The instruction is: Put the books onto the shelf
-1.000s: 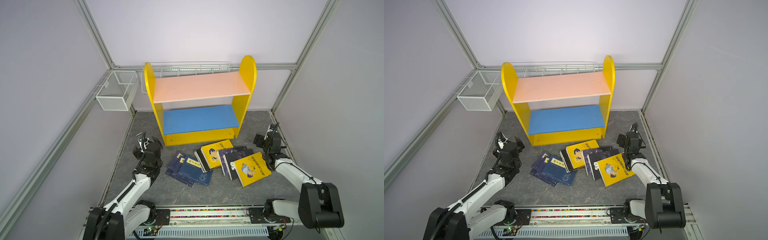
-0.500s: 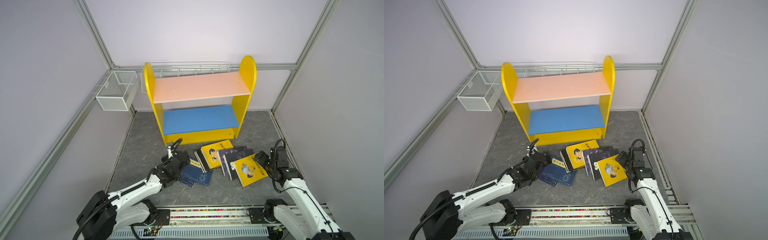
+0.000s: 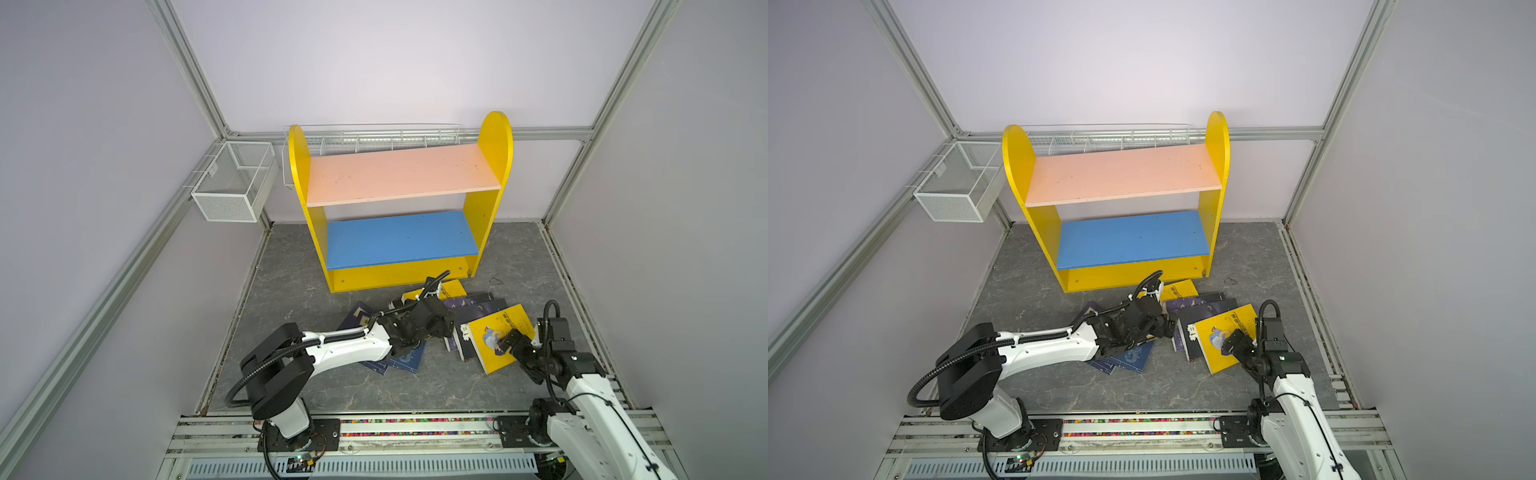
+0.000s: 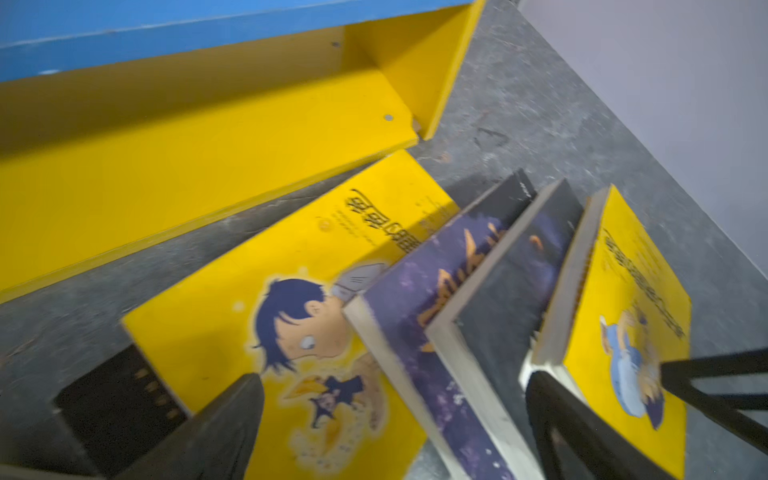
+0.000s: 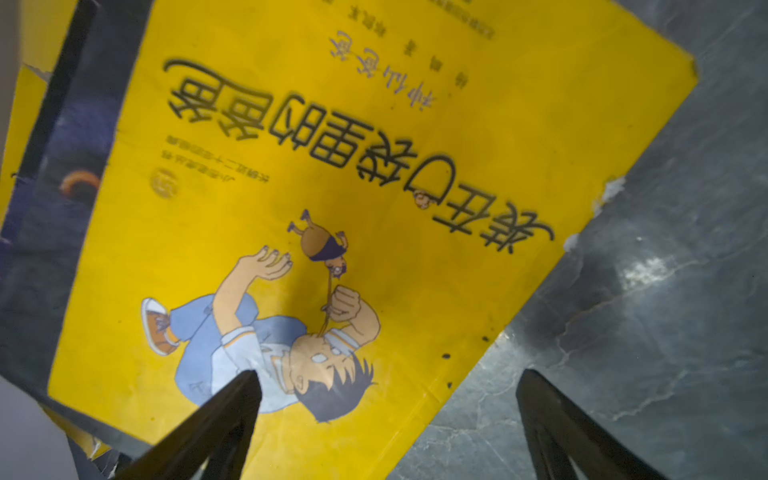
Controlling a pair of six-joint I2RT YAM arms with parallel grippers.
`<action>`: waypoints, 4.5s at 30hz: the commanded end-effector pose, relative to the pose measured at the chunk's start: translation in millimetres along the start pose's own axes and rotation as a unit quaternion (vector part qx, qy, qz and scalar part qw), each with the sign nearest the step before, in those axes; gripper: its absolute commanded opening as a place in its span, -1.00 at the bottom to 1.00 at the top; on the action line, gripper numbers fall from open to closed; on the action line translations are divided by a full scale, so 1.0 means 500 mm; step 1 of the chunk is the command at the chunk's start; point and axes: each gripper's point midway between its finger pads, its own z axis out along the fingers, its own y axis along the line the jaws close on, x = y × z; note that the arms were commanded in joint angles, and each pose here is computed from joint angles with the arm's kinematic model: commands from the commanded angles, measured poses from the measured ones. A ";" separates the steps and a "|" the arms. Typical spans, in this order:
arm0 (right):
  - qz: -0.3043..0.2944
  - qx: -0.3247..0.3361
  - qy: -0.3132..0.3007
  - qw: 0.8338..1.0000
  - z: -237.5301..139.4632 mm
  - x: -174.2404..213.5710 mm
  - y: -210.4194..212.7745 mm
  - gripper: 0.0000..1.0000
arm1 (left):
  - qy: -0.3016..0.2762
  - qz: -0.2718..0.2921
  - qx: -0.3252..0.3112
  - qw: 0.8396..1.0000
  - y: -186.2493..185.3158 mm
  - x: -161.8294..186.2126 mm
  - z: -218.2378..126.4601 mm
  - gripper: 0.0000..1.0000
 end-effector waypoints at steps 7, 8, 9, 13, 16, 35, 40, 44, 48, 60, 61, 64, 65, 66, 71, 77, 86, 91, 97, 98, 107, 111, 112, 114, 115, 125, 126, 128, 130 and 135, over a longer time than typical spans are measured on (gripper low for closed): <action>0.082 -0.078 0.045 0.993 0.051 0.023 0.027 0.98 | -0.016 0.047 0.057 0.997 -0.091 -0.078 0.025 0.97; 0.089 -0.082 0.045 0.992 0.055 0.021 0.027 0.98 | -0.019 0.053 0.062 0.996 -0.102 -0.088 0.034 0.94; 0.092 -0.087 0.046 0.991 0.059 0.019 0.029 0.99 | -0.022 0.056 0.067 0.996 -0.111 -0.095 0.041 0.92; 0.102 -0.102 0.050 0.988 0.066 0.013 0.036 0.97 | -0.024 0.062 0.081 0.995 -0.146 -0.105 0.084 0.72; 0.107 -0.112 0.049 0.987 0.069 0.009 0.043 0.93 | -0.001 0.066 0.098 0.993 -0.172 -0.088 0.122 0.53; 0.075 -0.160 0.002 0.984 0.035 -0.055 0.099 0.60 | 0.141 0.066 0.050 0.986 -0.102 0.091 0.227 -0.44; 0.083 -0.157 -0.010 0.984 0.018 -0.074 0.107 0.52 | 0.159 0.072 0.048 0.983 -0.092 0.119 0.228 -0.55; 0.081 -0.143 -0.024 0.986 0.006 -0.093 0.107 0.36 | 0.164 0.074 0.046 0.983 -0.089 0.127 0.229 -0.62; 0.073 -0.124 -0.036 0.989 -0.007 -0.110 0.106 0.13 | 0.168 0.076 0.051 0.982 -0.092 0.132 0.231 -0.67; 0.051 -0.028 -0.055 0.997 -0.016 -0.116 0.045 -0.07 | 0.163 0.072 0.052 0.983 -0.092 0.129 0.233 -0.85; 0.052 -0.025 -0.055 0.997 -0.013 -0.116 0.042 -0.05 | 0.162 0.072 0.053 0.983 -0.092 0.128 0.232 -0.87; 0.054 -0.028 -0.053 0.997 -0.004 -0.114 0.041 -0.07 | 0.162 0.071 0.054 0.983 -0.093 0.128 0.233 -0.92; 0.053 -0.036 -0.055 0.996 -0.003 -0.115 0.045 -0.10 | 0.162 0.071 0.054 0.983 -0.093 0.129 0.233 -0.95; 0.053 -0.045 -0.056 0.996 -0.001 -0.116 0.050 -0.14 | 0.161 0.071 0.055 0.983 -0.094 0.127 0.233 -0.96; 0.032 -0.110 -0.052 0.992 -0.004 -0.116 0.100 -0.31 | 0.159 0.066 0.063 0.983 -0.099 0.125 0.231 -1.00; -0.010 -0.184 -0.060 0.981 -0.034 -0.121 0.167 -0.45 | 0.156 0.051 0.066 0.984 -0.096 0.117 0.232 -1.00; -0.052 -0.257 -0.079 0.962 -0.072 -0.097 0.222 -0.32 | 0.156 0.045 0.066 0.985 -0.092 0.118 0.236 -1.00; -0.045 -0.268 -0.073 0.960 -0.059 -0.086 0.222 -0.28 | 0.157 0.047 0.064 0.984 -0.090 0.120 0.236 -1.00; -0.028 -0.164 -0.098 0.981 -0.037 -0.102 0.149 -0.08 | 0.156 0.049 0.051 0.985 -0.079 0.118 0.232 -1.00; -0.021 -0.140 -0.104 0.984 -0.036 -0.109 0.131 0.00 | 0.154 0.050 0.049 0.986 -0.078 0.117 0.231 -1.00; 0.035 0.029 -0.170 0.984 -0.048 -0.240 0.006 0.65 | 0.127 0.047 0.018 0.991 -0.056 0.083 0.216 -1.00; 0.090 0.084 -0.154 0.980 -0.033 -0.293 -0.046 0.80 | 0.111 0.036 -0.019 0.993 -0.033 0.059 0.204 -1.00; 0.112 0.086 -0.140 0.980 -0.017 -0.304 -0.058 0.82 | 0.105 0.030 -0.040 0.993 -0.021 0.050 0.200 -1.00; 0.143 0.072 -0.118 0.980 0.018 -0.331 -0.066 0.81 | 0.091 0.035 -0.060 0.993 -0.006 0.028 0.190 -0.88; 0.144 0.057 -0.108 0.982 0.038 -0.349 -0.059 0.78 | 0.085 0.039 -0.062 0.994 -0.004 0.015 0.184 -0.72; 0.071 0.036 -0.066 0.995 0.131 -0.393 -0.019 0.67 | 0.069 0.019 0.099 0.993 -0.116 -0.063 0.166 0.31; 0.065 0.039 -0.063 0.995 0.134 -0.385 -0.018 0.67 | 0.072 0.018 0.109 0.991 -0.127 -0.064 0.171 0.38; 0.052 0.035 -0.055 0.996 0.143 -0.366 -0.007 0.67 | 0.080 0.019 0.130 0.988 -0.151 -0.067 0.188 0.49; 0.043 0.034 -0.047 0.997 0.150 -0.342 0.004 0.65 | 0.087 0.022 0.129 0.988 -0.160 -0.069 0.210 0.56; 0.017 0.030 -0.024 0.999 0.148 -0.263 0.034 0.61 | 0.100 0.028 0.115 0.988 -0.173 -0.065 0.269 0.69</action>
